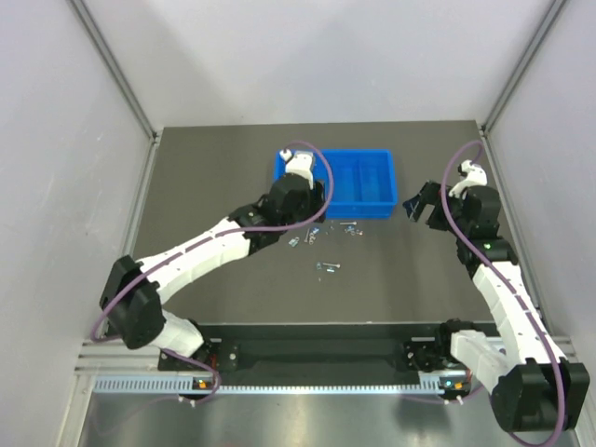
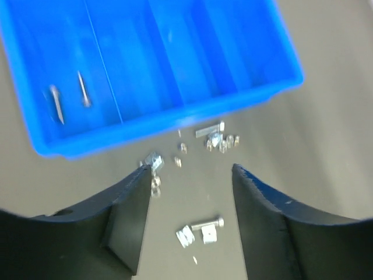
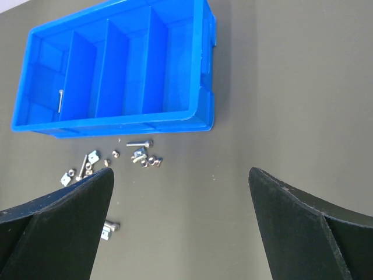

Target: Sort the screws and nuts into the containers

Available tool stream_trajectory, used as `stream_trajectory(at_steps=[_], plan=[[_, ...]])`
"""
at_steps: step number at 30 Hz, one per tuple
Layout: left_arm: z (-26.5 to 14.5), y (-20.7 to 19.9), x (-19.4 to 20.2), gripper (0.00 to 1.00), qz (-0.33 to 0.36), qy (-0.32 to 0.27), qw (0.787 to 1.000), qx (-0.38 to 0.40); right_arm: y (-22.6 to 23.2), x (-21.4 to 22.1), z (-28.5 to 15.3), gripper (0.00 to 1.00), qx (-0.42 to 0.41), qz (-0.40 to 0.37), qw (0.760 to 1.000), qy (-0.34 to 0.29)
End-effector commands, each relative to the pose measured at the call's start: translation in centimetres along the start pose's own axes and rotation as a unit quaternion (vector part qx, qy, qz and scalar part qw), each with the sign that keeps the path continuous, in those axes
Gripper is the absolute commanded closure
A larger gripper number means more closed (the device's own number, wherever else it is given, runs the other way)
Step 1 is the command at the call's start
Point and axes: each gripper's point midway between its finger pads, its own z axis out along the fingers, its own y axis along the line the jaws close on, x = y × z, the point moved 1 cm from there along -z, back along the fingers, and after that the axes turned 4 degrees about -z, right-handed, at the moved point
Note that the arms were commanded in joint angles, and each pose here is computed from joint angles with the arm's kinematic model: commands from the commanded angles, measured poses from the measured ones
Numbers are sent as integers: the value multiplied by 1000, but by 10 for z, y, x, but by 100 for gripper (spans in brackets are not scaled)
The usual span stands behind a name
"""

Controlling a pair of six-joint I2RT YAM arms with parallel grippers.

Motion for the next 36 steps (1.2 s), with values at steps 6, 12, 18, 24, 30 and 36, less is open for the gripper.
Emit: stream_trajectory(at_steps=[6,12,18,24,30,36], plan=[[26,40,82,51,-18,71,994,-78,7,-10,-7,0,-11,-10,1000,-25],[58,44,103,57,-7,92,991,-99,3,-5,-5,0,-4,-8,1000,-17],[80,59,124,67,6,109,984,-140,1,-5,-5,0,1,-10,1000,-16],[88,65,130,68,13,111,982,-155,-1,-4,-3,0,5,-9,1000,-13],[89,75,136,71,14,117,979,-168,-1,-3,-1,0,5,-9,1000,-11],[92,80,150,71,14,136,976,-167,-1,-2,0,0,5,-8,1000,-8]])
